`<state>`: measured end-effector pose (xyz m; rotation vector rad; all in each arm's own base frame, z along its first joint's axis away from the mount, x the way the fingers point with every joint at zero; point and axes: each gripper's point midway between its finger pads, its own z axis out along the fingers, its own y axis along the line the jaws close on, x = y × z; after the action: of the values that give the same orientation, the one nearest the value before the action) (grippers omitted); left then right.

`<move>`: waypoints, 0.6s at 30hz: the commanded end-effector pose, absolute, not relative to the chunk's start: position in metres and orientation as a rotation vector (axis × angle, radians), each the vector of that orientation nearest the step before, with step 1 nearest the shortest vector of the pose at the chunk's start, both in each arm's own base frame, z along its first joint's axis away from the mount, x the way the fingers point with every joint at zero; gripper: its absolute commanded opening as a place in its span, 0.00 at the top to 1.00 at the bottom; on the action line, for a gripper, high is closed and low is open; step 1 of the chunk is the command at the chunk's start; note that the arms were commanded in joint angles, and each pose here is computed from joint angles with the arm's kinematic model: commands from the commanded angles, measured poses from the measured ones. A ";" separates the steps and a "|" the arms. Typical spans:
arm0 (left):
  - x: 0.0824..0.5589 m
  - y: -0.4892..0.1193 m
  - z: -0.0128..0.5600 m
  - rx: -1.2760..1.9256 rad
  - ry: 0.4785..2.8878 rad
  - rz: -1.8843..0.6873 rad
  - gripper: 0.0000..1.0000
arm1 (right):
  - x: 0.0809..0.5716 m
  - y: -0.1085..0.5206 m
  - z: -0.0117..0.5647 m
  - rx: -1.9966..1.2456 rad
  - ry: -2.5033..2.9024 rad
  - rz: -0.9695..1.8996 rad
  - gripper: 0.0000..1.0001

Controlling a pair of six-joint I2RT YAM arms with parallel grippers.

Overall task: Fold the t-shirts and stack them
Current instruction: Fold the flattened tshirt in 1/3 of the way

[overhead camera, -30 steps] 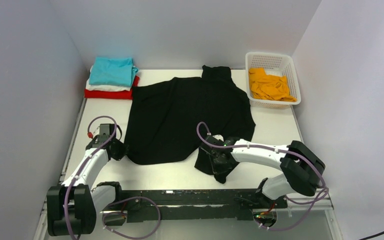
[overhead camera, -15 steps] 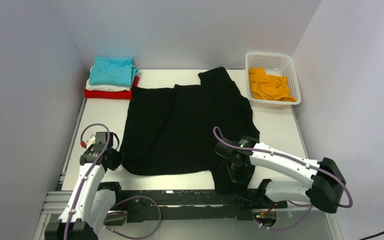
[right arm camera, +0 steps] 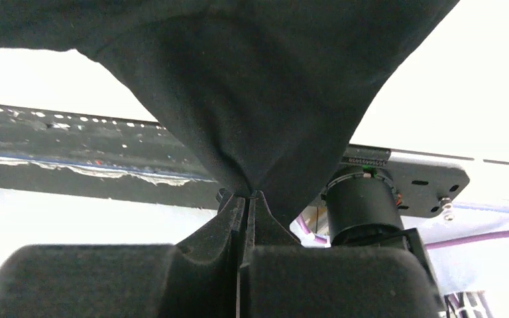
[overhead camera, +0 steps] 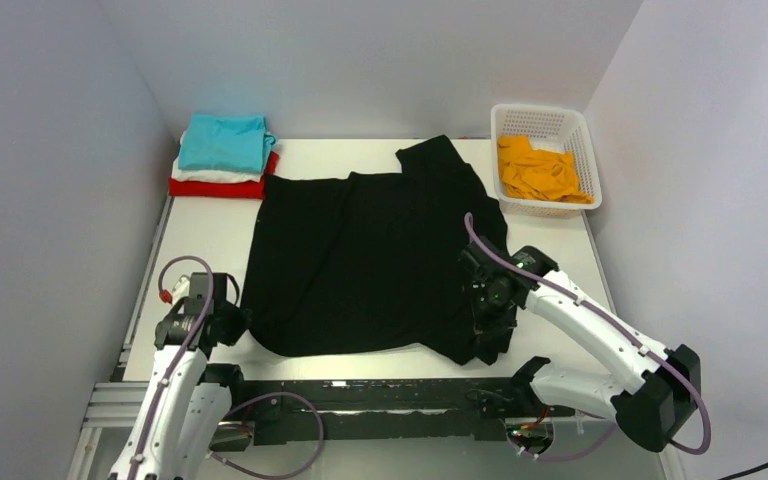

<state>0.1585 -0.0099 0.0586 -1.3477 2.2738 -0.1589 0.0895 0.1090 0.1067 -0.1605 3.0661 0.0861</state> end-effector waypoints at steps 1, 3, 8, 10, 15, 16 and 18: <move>0.154 -0.026 0.075 -1.388 2.220 -0.260 1.00 | 0.104 0.102 0.121 -0.282 3.037 0.122 1.00; 0.141 -0.024 0.075 -1.429 2.214 -0.214 1.00 | 0.099 0.097 0.117 -0.318 3.082 0.078 1.00; 0.131 -0.027 0.067 -1.437 2.232 -0.191 1.00 | 0.097 0.098 0.119 -0.339 3.084 0.120 1.00; 0.131 -0.020 0.070 -1.443 2.229 -0.124 1.00 | 0.100 0.095 0.120 -0.312 3.077 0.120 1.00; 0.141 0.022 0.100 -1.413 2.098 0.162 1.00 | 0.104 0.094 0.115 -0.290 3.089 0.124 1.00; 0.149 0.023 0.103 -1.387 2.084 0.162 1.00 | 0.105 0.094 0.115 -0.296 3.088 0.121 1.00; 0.165 0.020 0.105 -1.341 2.083 0.143 1.00 | 0.106 0.093 0.114 -0.290 3.092 0.111 1.00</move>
<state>0.1421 0.0013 0.0871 -1.4073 2.1883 0.0483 0.1070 0.0940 0.1112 -0.2550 3.0825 0.1056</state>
